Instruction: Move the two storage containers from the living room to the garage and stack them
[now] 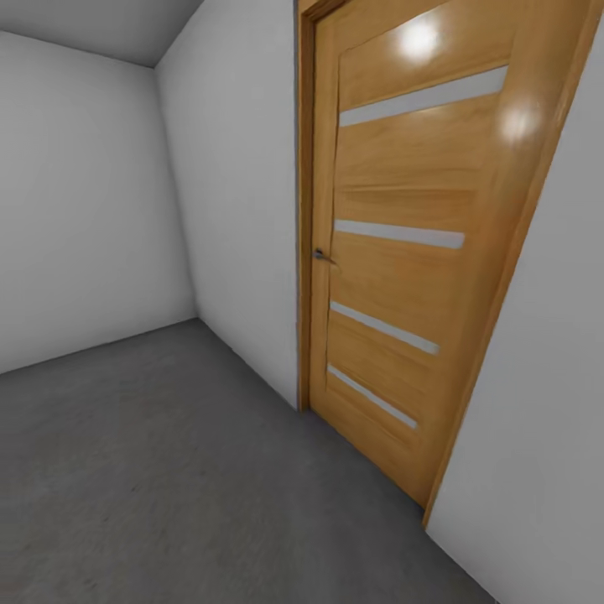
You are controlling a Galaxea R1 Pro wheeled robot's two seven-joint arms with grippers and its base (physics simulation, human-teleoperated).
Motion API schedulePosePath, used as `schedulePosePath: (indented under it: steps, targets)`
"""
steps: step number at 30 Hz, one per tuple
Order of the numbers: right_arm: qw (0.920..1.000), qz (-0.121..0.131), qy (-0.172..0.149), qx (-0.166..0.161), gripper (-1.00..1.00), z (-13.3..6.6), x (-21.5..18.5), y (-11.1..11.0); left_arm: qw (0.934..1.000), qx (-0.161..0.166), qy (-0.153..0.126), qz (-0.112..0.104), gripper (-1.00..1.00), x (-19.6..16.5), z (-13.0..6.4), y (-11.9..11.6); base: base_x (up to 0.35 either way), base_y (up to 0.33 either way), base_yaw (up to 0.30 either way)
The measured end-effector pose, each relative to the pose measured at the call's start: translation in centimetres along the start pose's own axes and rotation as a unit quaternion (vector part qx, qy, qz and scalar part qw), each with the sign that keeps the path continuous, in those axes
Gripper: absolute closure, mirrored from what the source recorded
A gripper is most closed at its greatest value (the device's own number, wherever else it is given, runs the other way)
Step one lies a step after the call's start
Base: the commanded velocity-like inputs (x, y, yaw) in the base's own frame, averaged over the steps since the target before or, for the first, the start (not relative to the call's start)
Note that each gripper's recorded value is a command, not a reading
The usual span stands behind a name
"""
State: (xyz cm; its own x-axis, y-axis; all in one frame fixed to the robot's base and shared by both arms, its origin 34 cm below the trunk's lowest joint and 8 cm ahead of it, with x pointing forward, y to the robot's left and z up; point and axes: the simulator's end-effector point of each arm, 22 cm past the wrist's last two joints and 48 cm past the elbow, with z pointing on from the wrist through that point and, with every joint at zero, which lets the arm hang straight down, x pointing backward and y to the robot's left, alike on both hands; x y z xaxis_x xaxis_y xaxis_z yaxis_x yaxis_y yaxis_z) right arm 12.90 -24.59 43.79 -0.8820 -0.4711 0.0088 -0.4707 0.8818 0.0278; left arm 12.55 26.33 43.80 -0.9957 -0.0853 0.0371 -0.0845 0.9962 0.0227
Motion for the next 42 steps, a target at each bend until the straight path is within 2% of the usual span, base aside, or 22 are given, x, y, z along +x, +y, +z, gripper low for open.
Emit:
schedulePosePath:
  steps: [32, 42]
  targets:
    - [1.0, 0.0, 0.0, 0.0, -1.0, 0.0, -0.01, 0.02, 1.0, -0.001, 0.0, 0.0, -1.0, -0.01, 0.0, 0.12, 0.323, 0.0, 0.264]
    - [1.0, 0.001, 0.0, 0.0, -1.0, 0.0, 0.01, -0.05, 1.0, -0.001, 0.0, 0.0, -1.0, -0.02, 0.0, 0.15, 0.323, 0.0, 0.031]
